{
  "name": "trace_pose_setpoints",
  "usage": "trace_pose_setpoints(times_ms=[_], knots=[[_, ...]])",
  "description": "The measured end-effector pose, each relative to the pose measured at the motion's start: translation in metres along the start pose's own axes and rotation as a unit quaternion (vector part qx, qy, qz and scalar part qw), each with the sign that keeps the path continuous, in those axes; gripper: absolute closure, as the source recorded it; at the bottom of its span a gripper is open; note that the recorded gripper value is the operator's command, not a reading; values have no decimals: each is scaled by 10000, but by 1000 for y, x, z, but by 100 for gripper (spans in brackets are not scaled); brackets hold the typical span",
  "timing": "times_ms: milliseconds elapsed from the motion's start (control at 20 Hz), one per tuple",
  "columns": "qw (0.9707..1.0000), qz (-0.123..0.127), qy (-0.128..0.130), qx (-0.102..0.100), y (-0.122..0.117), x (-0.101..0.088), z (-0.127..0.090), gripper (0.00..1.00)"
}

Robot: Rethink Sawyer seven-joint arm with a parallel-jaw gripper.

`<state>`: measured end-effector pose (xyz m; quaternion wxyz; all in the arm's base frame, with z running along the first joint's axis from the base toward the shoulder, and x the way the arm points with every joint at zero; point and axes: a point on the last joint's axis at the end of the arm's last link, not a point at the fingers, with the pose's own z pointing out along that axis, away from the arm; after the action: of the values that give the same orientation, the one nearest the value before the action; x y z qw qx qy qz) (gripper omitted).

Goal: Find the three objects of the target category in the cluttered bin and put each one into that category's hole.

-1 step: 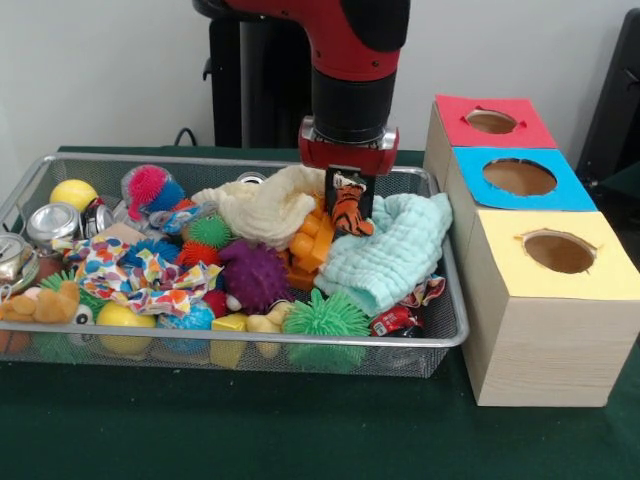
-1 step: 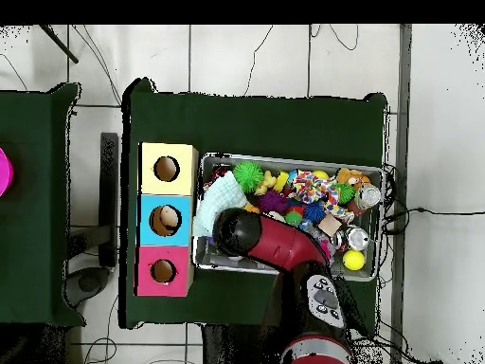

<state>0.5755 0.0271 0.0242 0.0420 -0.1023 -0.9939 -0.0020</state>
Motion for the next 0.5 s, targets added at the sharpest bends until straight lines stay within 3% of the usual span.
trace_pose_setpoints(times_ms=[500], knots=[[9997, -132, -53, 205, 6, 0, -1, 100]])
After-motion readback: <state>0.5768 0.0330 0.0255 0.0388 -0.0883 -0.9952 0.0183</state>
